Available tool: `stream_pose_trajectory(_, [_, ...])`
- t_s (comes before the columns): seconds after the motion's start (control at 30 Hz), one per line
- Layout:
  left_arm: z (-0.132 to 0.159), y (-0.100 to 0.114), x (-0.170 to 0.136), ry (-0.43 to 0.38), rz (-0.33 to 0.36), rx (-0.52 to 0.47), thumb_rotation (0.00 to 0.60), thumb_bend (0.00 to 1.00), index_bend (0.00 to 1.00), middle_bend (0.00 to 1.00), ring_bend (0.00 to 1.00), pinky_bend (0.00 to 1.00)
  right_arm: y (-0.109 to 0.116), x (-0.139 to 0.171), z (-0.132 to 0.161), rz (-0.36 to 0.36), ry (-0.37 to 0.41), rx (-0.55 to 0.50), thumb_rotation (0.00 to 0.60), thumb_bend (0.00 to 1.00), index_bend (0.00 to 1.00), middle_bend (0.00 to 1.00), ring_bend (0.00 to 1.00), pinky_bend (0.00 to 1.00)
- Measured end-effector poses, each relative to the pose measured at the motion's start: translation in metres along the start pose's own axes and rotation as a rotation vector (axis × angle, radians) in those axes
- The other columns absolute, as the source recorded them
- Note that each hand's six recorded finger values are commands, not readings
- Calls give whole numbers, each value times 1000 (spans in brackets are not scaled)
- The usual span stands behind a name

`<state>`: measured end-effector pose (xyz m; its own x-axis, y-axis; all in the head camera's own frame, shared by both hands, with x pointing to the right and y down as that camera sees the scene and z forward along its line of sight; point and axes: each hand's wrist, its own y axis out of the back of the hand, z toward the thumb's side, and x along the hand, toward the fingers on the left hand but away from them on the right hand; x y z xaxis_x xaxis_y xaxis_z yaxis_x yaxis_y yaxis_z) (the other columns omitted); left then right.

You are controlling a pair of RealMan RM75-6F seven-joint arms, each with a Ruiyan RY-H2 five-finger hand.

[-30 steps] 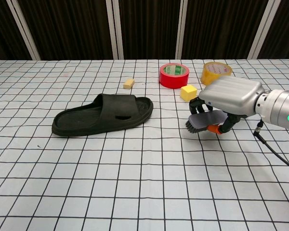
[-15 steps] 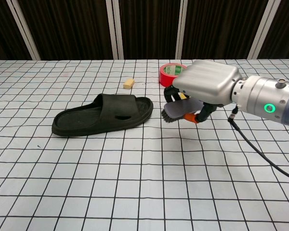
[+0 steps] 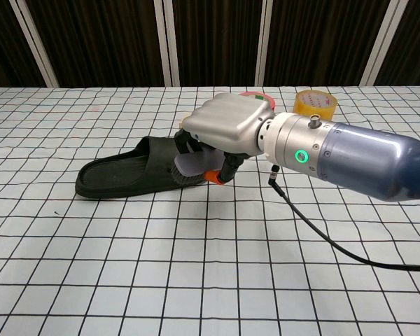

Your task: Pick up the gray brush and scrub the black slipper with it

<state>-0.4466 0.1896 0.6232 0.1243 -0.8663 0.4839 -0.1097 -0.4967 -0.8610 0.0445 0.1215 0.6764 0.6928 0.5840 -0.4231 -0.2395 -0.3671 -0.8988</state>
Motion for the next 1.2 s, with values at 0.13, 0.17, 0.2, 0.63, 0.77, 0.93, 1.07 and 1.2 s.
stream_pose_trajectory(0.13, [18, -18, 27, -70, -80, -25, 600, 307, 0, 0, 0, 68, 1, -7, 2, 0, 2, 28, 600, 639, 803, 634, 573, 643])
stream_pose_trajectory(0.17, [24, -23, 33, -86, -96, -25, 600, 315, 0, 0, 0, 68, 2, -8, 3, -3, 3, 37, 600, 640, 803, 634, 574, 643])
stream_pose_trajectory(0.2, [33, -30, 41, -107, -116, -27, 600, 321, 0, 0, 0, 68, 4, -10, 4, -6, 4, 45, 600, 640, 803, 634, 574, 643])
stream_pose_trajectory(0.63, [110, -74, 96, -273, -236, -38, 562, 380, 0, 0, 0, 68, 24, -23, 4, -42, -3, 62, 600, 640, 803, 634, 573, 643])
stream_pose_trajectory(0.77, [124, -85, 103, -297, -278, -40, 555, 429, 0, 0, 0, 68, 27, -25, 7, -49, 3, 65, 600, 639, 803, 634, 574, 643])
stream_pose_trajectory(0.93, [131, -93, 104, -311, -308, -32, 554, 487, 0, 3, 0, 68, 32, -28, 13, -60, 14, 53, 600, 639, 803, 634, 573, 643])
stream_pose_trajectory(1.07, [135, -97, 101, -324, -324, -24, 552, 500, 0, 9, 0, 68, 36, -32, 19, -69, 24, 49, 600, 639, 803, 634, 574, 645])
stream_pose_trajectory(1.2, [135, -100, 100, -324, -340, -18, 548, 506, 0, 9, 0, 68, 40, -37, 27, -79, 35, 40, 600, 640, 804, 634, 575, 646])
